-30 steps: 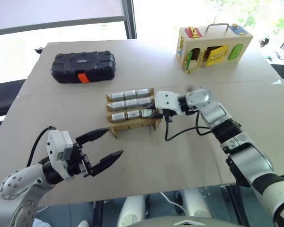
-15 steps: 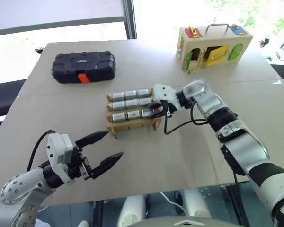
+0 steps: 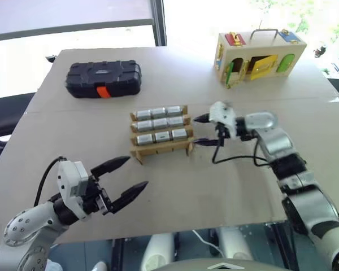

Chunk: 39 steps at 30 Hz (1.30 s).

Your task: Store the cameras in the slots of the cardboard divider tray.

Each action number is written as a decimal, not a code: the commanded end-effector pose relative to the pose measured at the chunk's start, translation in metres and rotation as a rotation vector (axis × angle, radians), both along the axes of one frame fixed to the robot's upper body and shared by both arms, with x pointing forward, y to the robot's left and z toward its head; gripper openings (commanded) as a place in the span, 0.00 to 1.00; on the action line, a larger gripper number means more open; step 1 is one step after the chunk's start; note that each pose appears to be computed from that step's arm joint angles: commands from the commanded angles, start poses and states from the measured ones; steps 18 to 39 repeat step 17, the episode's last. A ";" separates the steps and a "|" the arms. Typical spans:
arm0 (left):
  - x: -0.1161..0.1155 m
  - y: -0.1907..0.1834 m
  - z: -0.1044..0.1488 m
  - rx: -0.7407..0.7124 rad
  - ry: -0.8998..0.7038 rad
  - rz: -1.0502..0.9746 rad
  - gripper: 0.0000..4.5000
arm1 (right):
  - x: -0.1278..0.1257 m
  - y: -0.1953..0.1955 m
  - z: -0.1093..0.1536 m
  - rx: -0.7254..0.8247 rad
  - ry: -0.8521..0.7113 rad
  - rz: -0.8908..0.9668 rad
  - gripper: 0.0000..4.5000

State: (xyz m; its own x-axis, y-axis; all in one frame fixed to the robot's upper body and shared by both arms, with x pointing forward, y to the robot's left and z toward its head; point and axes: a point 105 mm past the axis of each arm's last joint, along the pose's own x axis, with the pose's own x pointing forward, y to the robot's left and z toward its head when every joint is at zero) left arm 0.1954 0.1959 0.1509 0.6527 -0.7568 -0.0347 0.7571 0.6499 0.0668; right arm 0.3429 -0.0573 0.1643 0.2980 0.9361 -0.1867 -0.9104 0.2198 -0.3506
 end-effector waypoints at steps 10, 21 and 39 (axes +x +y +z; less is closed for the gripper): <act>-0.013 0.059 -0.007 0.013 0.022 0.318 1.00 | -0.065 -0.118 0.004 0.171 0.005 -0.534 0.98; -0.023 0.075 -0.021 0.015 0.095 0.408 1.00 | -0.081 -0.146 -0.010 0.134 0.030 -0.639 0.98; -0.023 0.075 -0.021 0.015 0.095 0.408 1.00 | -0.081 -0.146 -0.010 0.134 0.030 -0.639 0.98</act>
